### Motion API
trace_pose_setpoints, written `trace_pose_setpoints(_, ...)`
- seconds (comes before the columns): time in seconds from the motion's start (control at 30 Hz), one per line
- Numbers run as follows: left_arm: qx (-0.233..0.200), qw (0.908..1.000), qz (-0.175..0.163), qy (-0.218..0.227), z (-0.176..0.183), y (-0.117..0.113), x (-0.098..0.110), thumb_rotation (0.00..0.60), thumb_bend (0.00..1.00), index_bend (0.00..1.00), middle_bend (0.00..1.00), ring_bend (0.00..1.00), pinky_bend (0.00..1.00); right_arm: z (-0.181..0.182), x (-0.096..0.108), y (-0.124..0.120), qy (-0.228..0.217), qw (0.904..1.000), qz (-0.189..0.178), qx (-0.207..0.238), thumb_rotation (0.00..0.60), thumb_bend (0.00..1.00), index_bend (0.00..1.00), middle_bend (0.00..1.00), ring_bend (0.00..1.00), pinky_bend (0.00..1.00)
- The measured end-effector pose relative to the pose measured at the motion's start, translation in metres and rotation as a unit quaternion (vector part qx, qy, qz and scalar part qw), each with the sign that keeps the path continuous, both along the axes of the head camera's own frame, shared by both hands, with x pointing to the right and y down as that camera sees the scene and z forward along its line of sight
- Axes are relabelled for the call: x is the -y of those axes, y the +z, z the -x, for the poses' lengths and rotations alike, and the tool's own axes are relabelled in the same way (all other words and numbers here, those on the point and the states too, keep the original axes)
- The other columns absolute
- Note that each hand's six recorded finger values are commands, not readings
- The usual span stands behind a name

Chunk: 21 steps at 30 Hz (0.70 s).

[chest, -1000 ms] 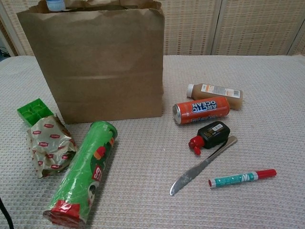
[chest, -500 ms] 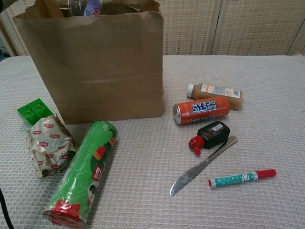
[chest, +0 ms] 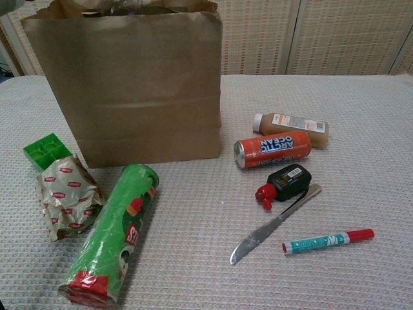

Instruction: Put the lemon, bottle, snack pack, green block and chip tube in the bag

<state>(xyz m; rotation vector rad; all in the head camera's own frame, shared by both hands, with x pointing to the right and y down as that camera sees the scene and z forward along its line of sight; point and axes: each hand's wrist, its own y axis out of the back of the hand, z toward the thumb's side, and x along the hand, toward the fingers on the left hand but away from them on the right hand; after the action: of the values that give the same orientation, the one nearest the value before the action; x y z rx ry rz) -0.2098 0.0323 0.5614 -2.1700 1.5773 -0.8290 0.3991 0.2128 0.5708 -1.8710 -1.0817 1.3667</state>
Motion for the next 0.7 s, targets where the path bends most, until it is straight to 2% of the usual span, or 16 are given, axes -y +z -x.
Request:
trace_pose_setpoints(0.2, 0.016, 0.9996, 0.021, 0.005, 0.012, 0.004, -0.007, 0.600, 0.37, 0.07, 0.01, 0.04, 0.17, 0.000, -0.001, 0.000, -0.002, 1.0000, -0.002, -0.002, 0.600, 0.03, 0.00, 0.00, 0.00, 0.00)
trace_pose_setpoints(0.4, 0.000, 0.9991, 0.043, 0.000, 0.018, 0.001, -0.011, 0.600, 0.36, 0.07, 0.00, 0.03, 0.15, 0.000, -0.001, 0.000, -0.002, 1.0000, -0.002, -0.002, 0.600, 0.03, 0.00, 0.00, 0.00, 0.00)
trace_pose_setpoints(0.63, -0.040, 0.9922, 0.118, -0.009, 0.019, 0.003, -0.016, 0.600, 0.37, 0.07, 0.00, 0.02, 0.14, 0.000, 0.000, -0.001, 0.000, 1.0000, -0.002, -0.002, 0.600, 0.03, 0.00, 0.00, 0.00, 0.00)
trace_pose_setpoints(0.7, -0.037, 0.9917, 0.123, -0.012, 0.021, 0.004, -0.017, 0.600, 0.41, 0.10, 0.02, 0.04, 0.16, -0.001, 0.000, -0.001, 0.001, 1.0000, -0.002, -0.002, 0.600, 0.03, 0.00, 0.00, 0.00, 0.00)
